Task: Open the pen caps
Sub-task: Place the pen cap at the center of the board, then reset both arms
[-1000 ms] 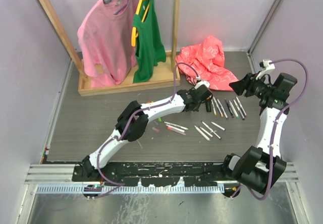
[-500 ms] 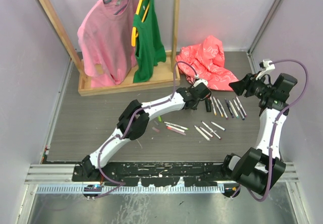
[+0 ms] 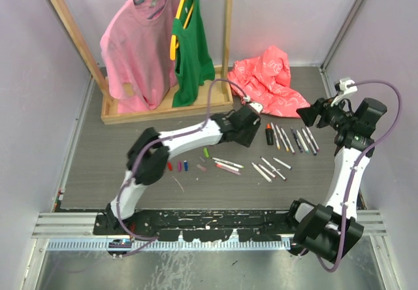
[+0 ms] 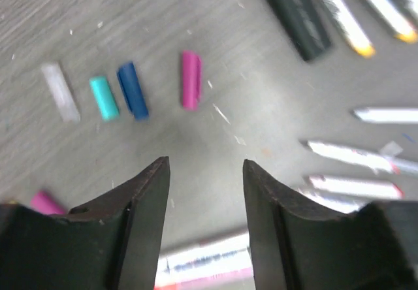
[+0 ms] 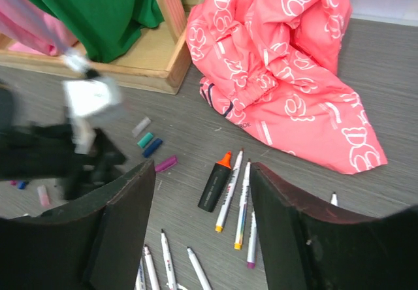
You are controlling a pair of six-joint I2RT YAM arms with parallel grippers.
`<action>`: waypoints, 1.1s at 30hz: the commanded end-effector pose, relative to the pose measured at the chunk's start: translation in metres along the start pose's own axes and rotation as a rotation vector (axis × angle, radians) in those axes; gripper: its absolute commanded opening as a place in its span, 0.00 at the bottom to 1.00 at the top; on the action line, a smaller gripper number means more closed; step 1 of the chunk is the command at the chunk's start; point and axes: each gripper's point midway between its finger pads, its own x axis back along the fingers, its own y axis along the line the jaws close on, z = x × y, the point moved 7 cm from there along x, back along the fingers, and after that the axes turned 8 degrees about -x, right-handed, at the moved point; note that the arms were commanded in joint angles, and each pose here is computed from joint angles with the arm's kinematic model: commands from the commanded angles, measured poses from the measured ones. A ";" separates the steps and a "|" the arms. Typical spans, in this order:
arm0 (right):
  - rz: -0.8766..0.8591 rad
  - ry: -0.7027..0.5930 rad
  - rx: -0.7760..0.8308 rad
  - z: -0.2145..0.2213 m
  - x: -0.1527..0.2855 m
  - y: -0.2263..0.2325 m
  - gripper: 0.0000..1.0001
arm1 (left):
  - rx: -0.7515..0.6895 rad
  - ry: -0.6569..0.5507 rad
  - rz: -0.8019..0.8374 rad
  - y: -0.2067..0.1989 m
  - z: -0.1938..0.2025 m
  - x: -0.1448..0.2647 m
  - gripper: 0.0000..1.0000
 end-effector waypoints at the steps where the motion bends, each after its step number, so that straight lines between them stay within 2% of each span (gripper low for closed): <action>1: 0.054 -0.032 0.153 -0.019 0.015 0.010 0.69 | 0.034 -0.387 0.254 -0.008 -0.062 0.118 0.53; 4: 0.070 -0.040 0.200 -0.027 0.022 0.018 0.78 | 0.044 -0.467 0.251 0.007 -0.050 0.161 0.63; 7: 0.087 -0.071 0.242 -0.043 0.032 0.030 0.97 | 0.030 -0.520 0.215 0.027 -0.031 0.200 0.76; 9: 0.130 -0.104 0.236 -0.057 0.038 0.035 1.00 | 0.030 -0.574 0.185 0.044 -0.022 0.235 0.86; 11: 0.204 -0.138 0.198 -0.075 0.045 0.038 1.00 | 0.038 -0.622 0.142 0.063 -0.010 0.270 1.00; 14: 0.214 -0.166 0.200 -0.094 0.052 0.050 1.00 | 0.059 -0.685 0.087 0.090 0.005 0.316 0.98; 19: 0.063 -0.168 0.266 -0.116 0.061 0.082 1.00 | 0.122 -0.788 -0.011 0.125 0.021 0.391 0.98; 22: 0.009 -0.192 0.253 -0.133 0.064 0.096 1.00 | 0.146 -0.815 -0.050 0.139 0.032 0.427 0.98; 29: 0.085 -0.276 0.143 -0.165 0.074 0.107 1.00 | 0.185 -0.866 -0.066 0.155 0.057 0.477 0.98; 33: 0.100 -0.299 0.113 -0.174 0.076 0.110 1.00 | 0.193 -0.868 -0.078 0.159 0.063 0.485 0.98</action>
